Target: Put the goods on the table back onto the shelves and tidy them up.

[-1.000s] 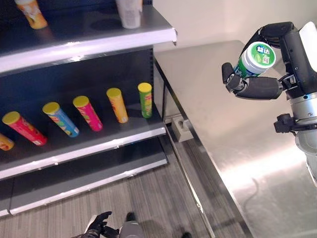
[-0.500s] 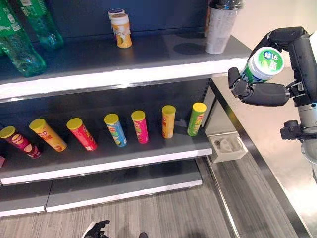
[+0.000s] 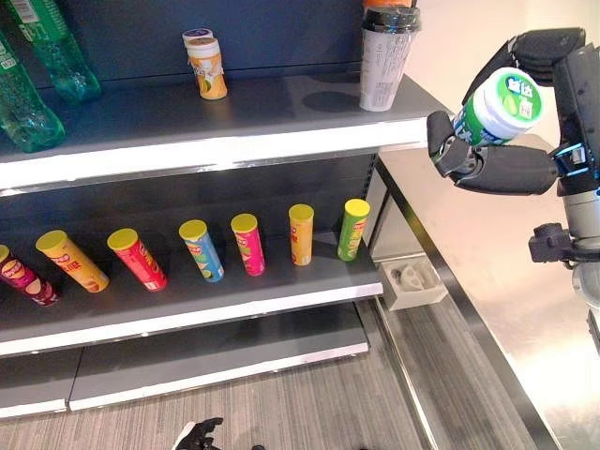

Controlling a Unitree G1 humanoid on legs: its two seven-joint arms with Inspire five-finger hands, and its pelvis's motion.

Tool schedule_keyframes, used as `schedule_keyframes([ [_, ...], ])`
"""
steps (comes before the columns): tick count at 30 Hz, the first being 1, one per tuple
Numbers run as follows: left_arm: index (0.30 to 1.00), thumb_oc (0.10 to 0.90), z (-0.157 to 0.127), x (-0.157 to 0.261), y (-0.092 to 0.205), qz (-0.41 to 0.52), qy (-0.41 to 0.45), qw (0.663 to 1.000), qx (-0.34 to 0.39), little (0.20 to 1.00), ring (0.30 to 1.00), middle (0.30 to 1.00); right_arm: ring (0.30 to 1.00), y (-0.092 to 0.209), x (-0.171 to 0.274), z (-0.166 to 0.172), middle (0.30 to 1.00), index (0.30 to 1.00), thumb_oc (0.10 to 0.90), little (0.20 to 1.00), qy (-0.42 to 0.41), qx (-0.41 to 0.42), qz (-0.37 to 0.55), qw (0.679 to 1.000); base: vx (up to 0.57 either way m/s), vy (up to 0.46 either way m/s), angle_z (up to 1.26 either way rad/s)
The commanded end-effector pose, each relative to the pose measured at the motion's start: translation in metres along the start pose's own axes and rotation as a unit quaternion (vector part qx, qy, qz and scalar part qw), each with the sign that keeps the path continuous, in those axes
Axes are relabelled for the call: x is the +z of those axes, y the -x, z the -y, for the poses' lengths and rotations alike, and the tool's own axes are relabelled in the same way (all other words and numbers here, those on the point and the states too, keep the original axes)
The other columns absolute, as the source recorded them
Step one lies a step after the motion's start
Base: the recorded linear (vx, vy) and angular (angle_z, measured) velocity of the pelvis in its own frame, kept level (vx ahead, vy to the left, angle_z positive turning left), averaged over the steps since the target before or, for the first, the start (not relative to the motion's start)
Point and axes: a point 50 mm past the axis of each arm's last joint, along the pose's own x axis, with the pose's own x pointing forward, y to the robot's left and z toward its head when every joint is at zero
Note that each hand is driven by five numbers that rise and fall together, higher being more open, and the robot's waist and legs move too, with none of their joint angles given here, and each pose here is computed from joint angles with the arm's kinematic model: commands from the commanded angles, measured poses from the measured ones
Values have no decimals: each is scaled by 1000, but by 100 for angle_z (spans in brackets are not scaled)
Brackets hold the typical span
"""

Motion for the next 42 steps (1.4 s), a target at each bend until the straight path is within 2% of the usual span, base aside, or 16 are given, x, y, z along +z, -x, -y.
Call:
schedule_keyframes([
  [1, 900, 800, -24, -6, 2, -2, -23, 999, 23, 900, 900, 900, 300, -31, 46, -5, 300, 300, 400, 300, -68, -2, 132, 989, 41, -38, 25],
  [4, 900, 800, -20, -16, 4, -23, -20, 999, 22, 900, 900, 900, 300, -47, 49, -22, 300, 300, 400, 300, -89, 36, 142, 985, 52, -23, 25],
  [10, 900, 800, -23, -25, 6, -41, -13, 998, 35, 900, 900, 900, 300, -69, 47, -32, 300, 300, 400, 300, -92, 58, 135, 985, 28, -4, 38],
  [13, 900, 800, -27, -34, 9, -56, -13, 997, 45, 900, 900, 900, 300, -97, 37, -36, 300, 300, 400, 300, -63, 62, 107, 990, 62, 15, 41],
  [19, 900, 800, -29, -35, 9, -60, -18, 997, 48, 900, 900, 900, 300, -117, 10, -39, 300, 300, 400, 300, -58, 54, 40, 996, 23, 11, 22],
  [21, 900, 800, -30, -34, 8, -59, -21, 997, 51, 900, 900, 900, 300, -119, -8, -39, 300, 300, 400, 300, -54, 44, -5, 998, 32, 14, 7],
  [29, 900, 800, -31, -34, 9, -61, -24, 997, 50, 900, 900, 900, 300, -119, -36, -37, 300, 300, 400, 300, -27, 32, -70, 997, 25, -6, 12],
  [39, 900, 800, -30, -37, 9, -67, -19, 996, 53, 900, 900, 900, 300, -125, -38, -42, 300, 300, 400, 300, -26, 36, -79, 996, 11, -4, 1],
  [40, 900, 800, -30, -37, 9, -69, -19, 996, 52, 900, 900, 900, 453, -125, -38, -41, 453, 453, 502, 453, -27, 34, -78, 996, 0, 0, 0],
  [42, 900, 800, -28, -38, 9, -69, -20, 996, 48, 900, 900, 900, 900, -126, -35, -40, 900, 900, 800, 900, -41, 26, -72, 996, 0, 0, 0],
])
